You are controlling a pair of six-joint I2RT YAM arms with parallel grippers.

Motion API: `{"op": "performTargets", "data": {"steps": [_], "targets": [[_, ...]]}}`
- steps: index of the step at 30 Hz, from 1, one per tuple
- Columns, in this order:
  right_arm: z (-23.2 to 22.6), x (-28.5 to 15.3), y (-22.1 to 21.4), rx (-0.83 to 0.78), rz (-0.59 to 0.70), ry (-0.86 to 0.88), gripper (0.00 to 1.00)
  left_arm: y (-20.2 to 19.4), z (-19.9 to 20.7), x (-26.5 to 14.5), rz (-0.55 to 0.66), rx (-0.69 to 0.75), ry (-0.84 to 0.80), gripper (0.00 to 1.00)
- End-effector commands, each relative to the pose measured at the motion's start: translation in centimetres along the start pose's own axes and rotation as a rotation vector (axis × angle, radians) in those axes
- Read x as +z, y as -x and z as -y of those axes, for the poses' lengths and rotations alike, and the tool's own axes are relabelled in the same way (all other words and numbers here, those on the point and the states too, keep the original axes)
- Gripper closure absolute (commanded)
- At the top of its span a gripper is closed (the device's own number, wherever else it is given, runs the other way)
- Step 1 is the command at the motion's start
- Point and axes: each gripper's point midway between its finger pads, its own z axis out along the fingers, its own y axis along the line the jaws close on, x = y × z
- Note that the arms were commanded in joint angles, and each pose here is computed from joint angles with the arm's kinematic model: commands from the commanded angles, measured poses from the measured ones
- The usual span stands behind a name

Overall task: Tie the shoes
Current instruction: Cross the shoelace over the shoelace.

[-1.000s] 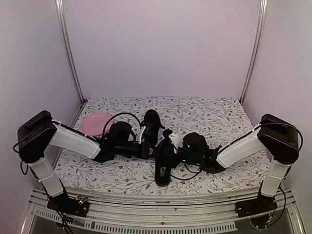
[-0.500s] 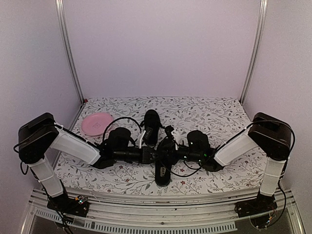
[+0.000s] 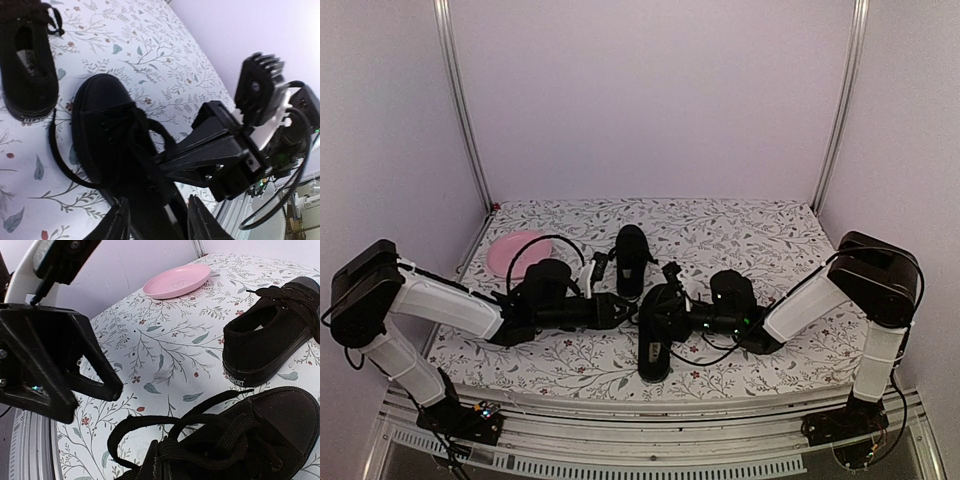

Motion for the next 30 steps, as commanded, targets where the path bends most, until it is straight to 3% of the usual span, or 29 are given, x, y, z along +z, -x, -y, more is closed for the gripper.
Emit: {"op": "performTargets", "data": {"steps": [1,9,14,30], "targets": [[-0.3,-0.4,0.8,0.007,0.029,0.018,0.98,-1.3,-4.0,0.3,-0.04,-0.083,0.152,0.65],[-0.3,-0.4,0.9,0.007,0.031,0.019,0.98,-2.5,-4.3,2.5,-0.112,-0.107,0.109,0.69],[-0.1,-0.4,0.9,0.012,0.03,0.011,0.98,-1.6,-2.0,3.4,-0.083,-0.056,-0.032,0.67],[0.4,-0.8,1.3,0.027,0.05,-0.018,0.98,-1.5,0.2,4.8,-0.083,-0.011,-0.186,0.64]]}}
